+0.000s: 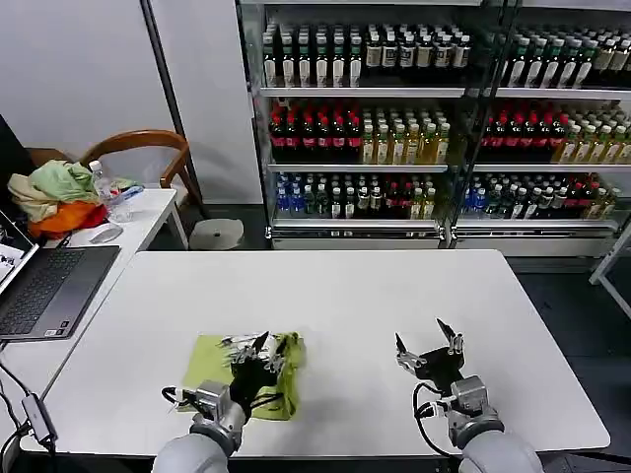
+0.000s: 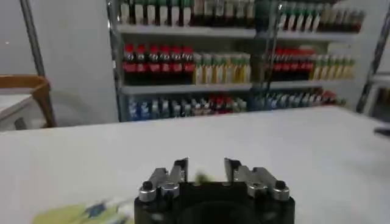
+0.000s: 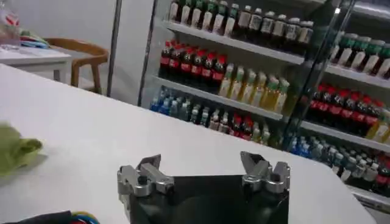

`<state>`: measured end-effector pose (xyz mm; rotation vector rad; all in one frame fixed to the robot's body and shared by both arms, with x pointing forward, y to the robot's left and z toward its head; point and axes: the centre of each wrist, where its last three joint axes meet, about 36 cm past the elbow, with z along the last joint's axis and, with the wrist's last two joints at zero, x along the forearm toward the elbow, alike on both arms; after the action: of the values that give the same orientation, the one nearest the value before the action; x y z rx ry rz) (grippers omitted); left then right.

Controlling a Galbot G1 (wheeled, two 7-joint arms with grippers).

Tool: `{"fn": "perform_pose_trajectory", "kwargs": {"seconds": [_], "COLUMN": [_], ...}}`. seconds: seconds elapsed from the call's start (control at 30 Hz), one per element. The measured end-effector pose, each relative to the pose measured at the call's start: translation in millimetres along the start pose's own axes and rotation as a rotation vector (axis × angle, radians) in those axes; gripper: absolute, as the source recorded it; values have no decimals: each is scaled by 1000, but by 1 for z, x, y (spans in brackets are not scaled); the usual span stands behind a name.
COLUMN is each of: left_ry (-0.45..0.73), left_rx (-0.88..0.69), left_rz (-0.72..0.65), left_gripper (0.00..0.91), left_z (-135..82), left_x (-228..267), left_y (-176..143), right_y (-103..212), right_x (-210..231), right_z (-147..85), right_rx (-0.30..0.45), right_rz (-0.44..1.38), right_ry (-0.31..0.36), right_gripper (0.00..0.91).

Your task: Fold and organize the clothes.

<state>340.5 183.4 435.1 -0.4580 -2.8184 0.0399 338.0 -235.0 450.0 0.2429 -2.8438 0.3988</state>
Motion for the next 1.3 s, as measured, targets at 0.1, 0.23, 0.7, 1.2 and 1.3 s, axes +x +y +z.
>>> {"fn": "perform_pose_trajectory", "kwargs": {"seconds": [0.1, 0.23, 0.7, 1.2, 1.3], "left_ry": [-42, -78, 54, 161, 175], "left_rx": [25, 31, 32, 60, 68], "left_rz": [17, -3, -228, -328, -334], "left_gripper": [907, 907, 907, 907, 907], "left_z": [-8, -19, 7, 39, 45], "left_x": [5, 12, 28, 19, 18], "left_y": [6, 22, 77, 104, 107], "right_y": [-1, -2, -9, -7, -8], "right_x": [-1, -1, 2, 1, 0], "right_z": [-2, -6, -11, -10, -10], "right_rx": [2, 0, 4, 1, 1], "right_rz": [1, -1, 4, 0, 5], "right_ry": [-9, -22, -47, -49, -49], "right_gripper": [907, 907, 907, 907, 907]}}
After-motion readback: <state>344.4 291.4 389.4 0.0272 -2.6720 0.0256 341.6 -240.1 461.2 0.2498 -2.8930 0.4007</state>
